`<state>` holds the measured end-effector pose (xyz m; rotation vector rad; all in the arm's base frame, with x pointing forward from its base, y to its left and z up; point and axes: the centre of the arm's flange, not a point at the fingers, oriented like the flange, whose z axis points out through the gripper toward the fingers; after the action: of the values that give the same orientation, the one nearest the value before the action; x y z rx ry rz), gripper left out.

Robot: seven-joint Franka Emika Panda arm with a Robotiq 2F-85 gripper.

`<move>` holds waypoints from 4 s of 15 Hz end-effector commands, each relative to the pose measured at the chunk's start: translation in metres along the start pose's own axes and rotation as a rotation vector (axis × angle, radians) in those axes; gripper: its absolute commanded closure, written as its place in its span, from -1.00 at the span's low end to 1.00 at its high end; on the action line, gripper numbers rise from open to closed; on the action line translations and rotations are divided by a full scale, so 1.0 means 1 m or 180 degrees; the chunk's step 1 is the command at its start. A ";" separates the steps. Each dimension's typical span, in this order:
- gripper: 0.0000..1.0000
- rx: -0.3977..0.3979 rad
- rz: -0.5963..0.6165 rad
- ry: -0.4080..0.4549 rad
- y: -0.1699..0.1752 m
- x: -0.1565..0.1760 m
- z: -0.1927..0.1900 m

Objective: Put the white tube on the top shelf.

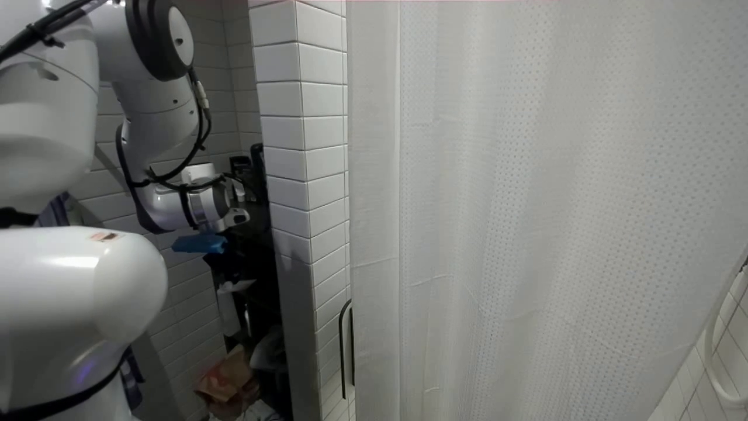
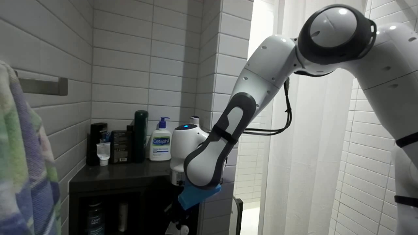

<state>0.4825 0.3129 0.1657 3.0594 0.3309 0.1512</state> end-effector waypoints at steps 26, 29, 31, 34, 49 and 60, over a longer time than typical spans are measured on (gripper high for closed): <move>0.92 -0.0299 -0.0851 0.0831 -0.041 0.007 0.060; 0.92 -0.0411 -0.1061 0.0910 -0.040 0.005 0.069; 0.92 -0.0497 -0.1177 0.0976 -0.035 0.007 0.073; 0.92 -0.0625 -0.1351 0.1076 -0.025 0.010 0.077; 0.92 -0.0970 -0.1641 0.1524 -0.008 0.039 0.101; 0.92 -0.1221 -0.1948 0.1912 -0.005 0.044 0.122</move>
<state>0.5339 0.3202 0.0567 2.4152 1.0535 0.8992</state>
